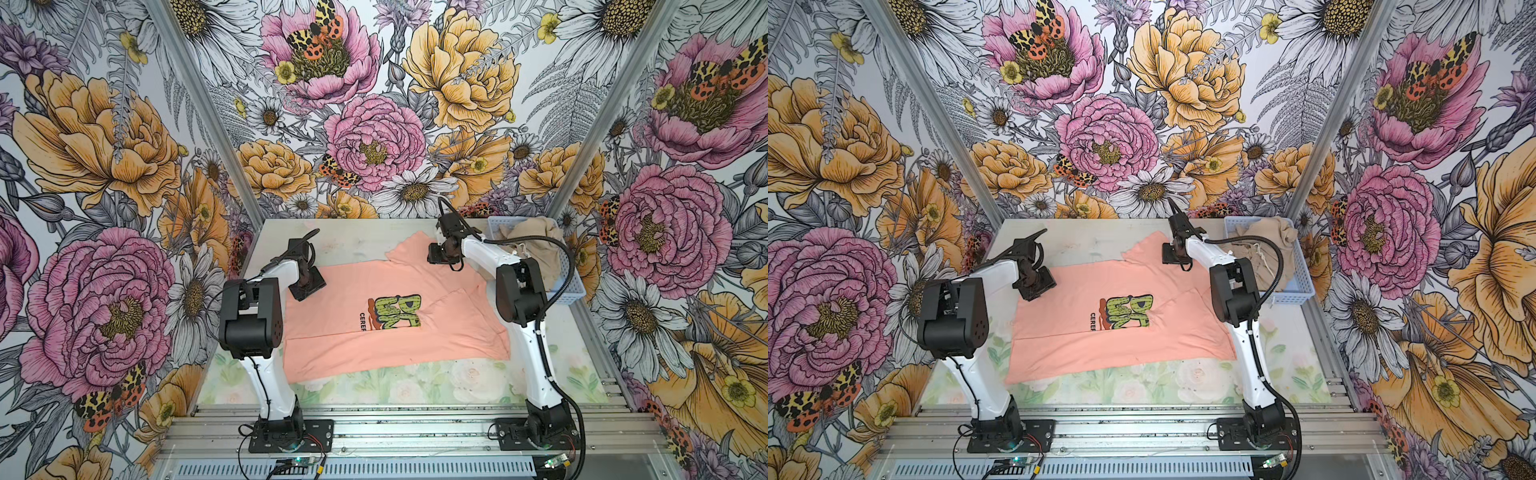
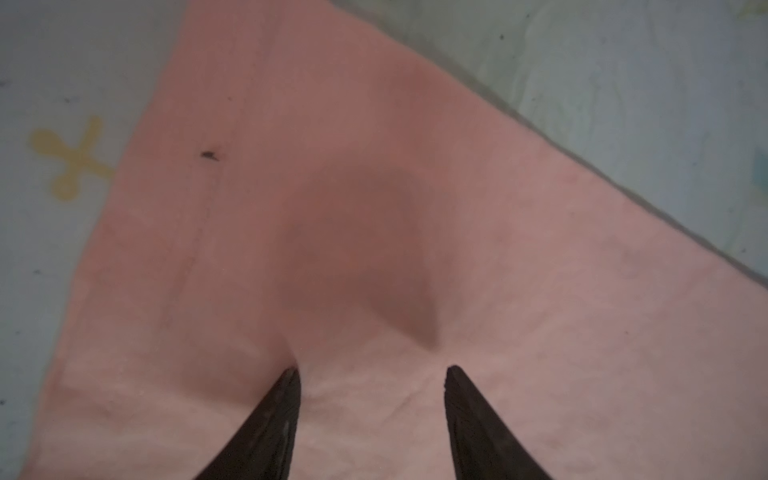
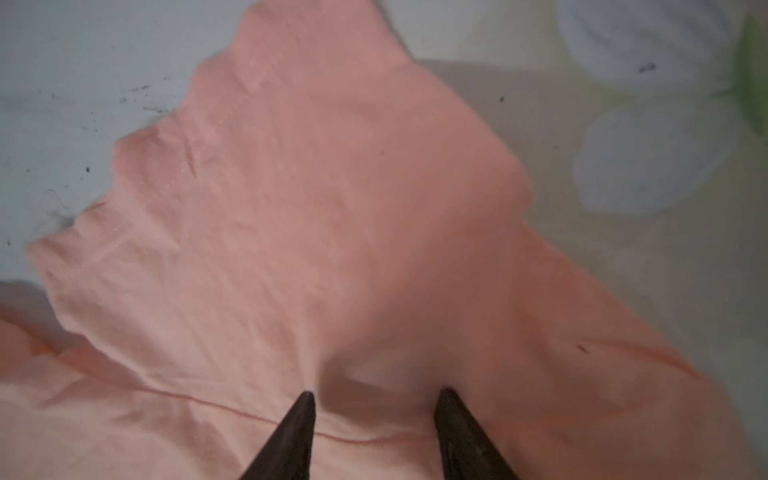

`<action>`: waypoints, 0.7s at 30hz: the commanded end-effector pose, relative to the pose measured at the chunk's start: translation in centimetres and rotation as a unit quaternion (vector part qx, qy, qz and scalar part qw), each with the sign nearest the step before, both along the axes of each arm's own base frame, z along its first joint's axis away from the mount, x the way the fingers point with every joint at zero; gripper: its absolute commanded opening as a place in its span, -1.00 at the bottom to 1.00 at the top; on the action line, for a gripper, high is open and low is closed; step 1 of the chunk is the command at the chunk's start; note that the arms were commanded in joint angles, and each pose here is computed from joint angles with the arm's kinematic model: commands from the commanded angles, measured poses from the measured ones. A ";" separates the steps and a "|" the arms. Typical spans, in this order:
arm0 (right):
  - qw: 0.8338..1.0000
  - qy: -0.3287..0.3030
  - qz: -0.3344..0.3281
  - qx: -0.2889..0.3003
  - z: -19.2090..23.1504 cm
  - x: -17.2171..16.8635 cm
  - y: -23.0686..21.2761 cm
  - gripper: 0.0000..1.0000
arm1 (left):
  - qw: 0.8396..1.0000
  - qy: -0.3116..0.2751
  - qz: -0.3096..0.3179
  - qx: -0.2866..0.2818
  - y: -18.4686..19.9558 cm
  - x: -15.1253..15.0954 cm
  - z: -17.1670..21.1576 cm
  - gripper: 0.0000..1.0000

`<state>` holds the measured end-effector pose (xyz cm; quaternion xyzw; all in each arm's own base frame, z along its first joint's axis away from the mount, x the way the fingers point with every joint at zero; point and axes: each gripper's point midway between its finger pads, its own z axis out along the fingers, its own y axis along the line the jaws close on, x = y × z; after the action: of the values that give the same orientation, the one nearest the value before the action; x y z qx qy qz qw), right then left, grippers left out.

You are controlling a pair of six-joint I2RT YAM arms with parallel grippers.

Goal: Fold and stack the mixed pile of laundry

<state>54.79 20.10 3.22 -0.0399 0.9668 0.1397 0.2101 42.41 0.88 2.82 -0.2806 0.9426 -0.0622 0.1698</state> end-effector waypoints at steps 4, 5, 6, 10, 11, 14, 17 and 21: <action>0.997 0.069 0.009 -0.020 -1.9 -5.7 -1.5 0.00 | 0.997 0.069 0.000 -0.030 -1.4 -5.0 -2.1 0.13; 0.997 0.078 0.010 -0.026 -2.2 -6.8 -1.8 0.00 | 0.996 0.077 0.003 -0.038 -1.5 -5.9 -2.4 0.12; 0.996 0.085 0.010 -0.030 -2.3 -7.6 -2.1 0.00 | 0.995 0.085 0.006 -0.045 -1.8 -6.8 -2.7 0.12; 0.992 0.111 0.013 -0.050 -3.1 -11.0 -3.2 0.00 | 0.993 0.101 0.014 -0.054 -2.1 -9.8 -3.0 0.12; 0.992 0.115 0.014 -0.052 -3.3 -11.8 -3.3 0.00 | 0.993 0.106 0.017 -0.057 -2.2 -10.6 -3.2 0.12; 0.990 0.126 0.014 -0.057 -3.6 -13.7 -3.8 0.00 | 0.991 0.114 0.023 -0.064 -2.5 -12.6 -3.2 0.10; 0.989 0.135 0.013 -0.062 -3.7 -15.3 -4.1 0.00 | 0.990 0.121 0.025 -0.068 -2.9 -14.2 -3.0 0.08; 0.988 0.145 0.011 -0.058 -3.3 -17.2 -4.0 0.00 | 0.989 0.125 0.023 -0.072 -3.5 -15.8 -2.3 0.08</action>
<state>42.29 17.36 2.42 -0.0549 0.9812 0.1167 0.1438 31.89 -1.62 2.50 -0.3026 0.9392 -0.1022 0.1258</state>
